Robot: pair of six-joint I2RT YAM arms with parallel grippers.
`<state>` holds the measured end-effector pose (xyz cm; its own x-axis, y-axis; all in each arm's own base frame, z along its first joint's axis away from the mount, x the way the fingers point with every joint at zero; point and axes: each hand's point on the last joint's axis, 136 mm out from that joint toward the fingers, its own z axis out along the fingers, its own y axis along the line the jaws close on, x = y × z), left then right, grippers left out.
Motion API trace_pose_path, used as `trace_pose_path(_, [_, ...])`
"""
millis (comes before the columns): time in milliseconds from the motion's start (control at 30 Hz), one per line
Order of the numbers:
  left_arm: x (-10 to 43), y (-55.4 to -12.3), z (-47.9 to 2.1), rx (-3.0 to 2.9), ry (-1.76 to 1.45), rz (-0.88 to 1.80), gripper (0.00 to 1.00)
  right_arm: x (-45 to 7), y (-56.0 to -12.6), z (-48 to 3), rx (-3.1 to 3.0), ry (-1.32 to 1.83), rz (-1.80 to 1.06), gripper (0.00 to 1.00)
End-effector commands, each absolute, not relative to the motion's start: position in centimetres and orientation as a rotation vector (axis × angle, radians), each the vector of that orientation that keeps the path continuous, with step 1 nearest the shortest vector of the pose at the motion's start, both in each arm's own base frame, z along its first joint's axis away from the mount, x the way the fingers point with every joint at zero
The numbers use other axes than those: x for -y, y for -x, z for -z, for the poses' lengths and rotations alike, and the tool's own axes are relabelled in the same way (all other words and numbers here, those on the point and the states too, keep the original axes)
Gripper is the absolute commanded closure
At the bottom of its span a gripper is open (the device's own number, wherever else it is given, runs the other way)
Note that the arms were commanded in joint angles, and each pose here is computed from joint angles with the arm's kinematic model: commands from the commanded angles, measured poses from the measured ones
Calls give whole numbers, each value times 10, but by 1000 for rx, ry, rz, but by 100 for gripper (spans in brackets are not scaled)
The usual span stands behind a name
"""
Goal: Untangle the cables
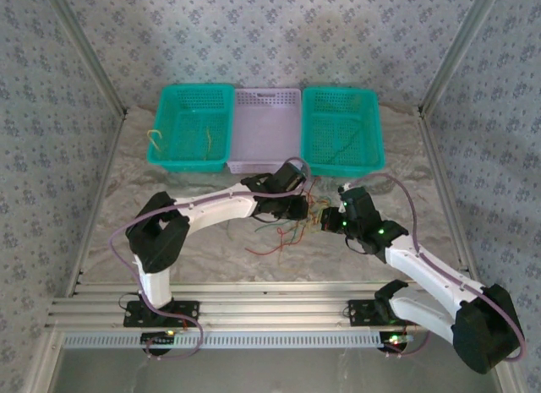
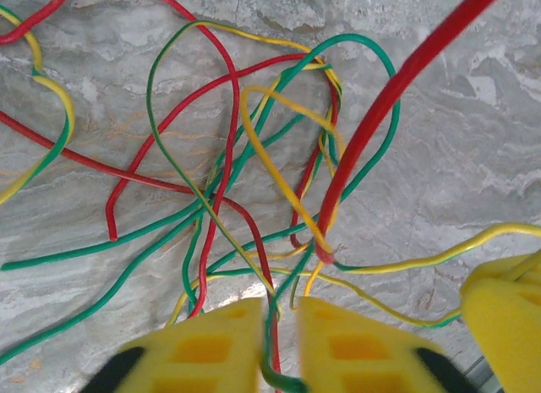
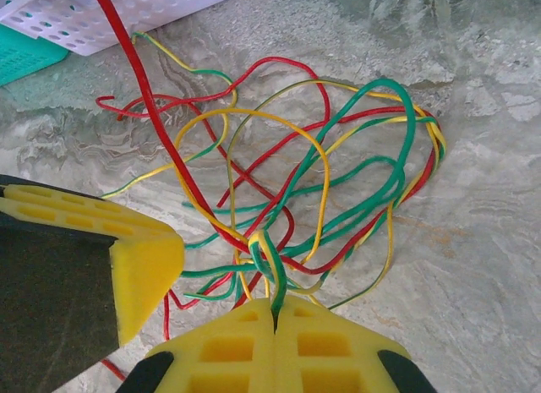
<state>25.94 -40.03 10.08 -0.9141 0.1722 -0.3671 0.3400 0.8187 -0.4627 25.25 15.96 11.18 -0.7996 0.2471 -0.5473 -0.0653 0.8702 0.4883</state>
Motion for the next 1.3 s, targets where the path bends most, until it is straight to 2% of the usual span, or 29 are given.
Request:
trace_pose_path(0, [403,-256,-110,-2678,-418,777,96,-149,-254,-119,-2393,-145,-596,100])
trace_pose_path(67, [396,-255,-111,-2679,-419,755,100,-142,-255,-125,-2374,-176,-570,100])
trace_pose_path(300, [366,-247,-131,-2661,-443,690,100,-111,-255,-137,-2340,-319,-495,100])
trace_pose_path(567, [297,-248,-179,-2594,-370,610,100,-71,-263,-160,-2225,-530,-538,100])
trace_pose_path(800, [254,-236,-224,-2515,-363,626,100,-60,-268,-161,-2221,-573,-521,100])
trace_pose_path(1033, [208,-225,-252,-2479,-346,530,100,-40,-269,-156,-2200,-674,-499,100])
trace_pose_path(1267, [172,-225,-280,-2389,-223,552,100,-50,-281,-171,-2143,-618,-631,100])
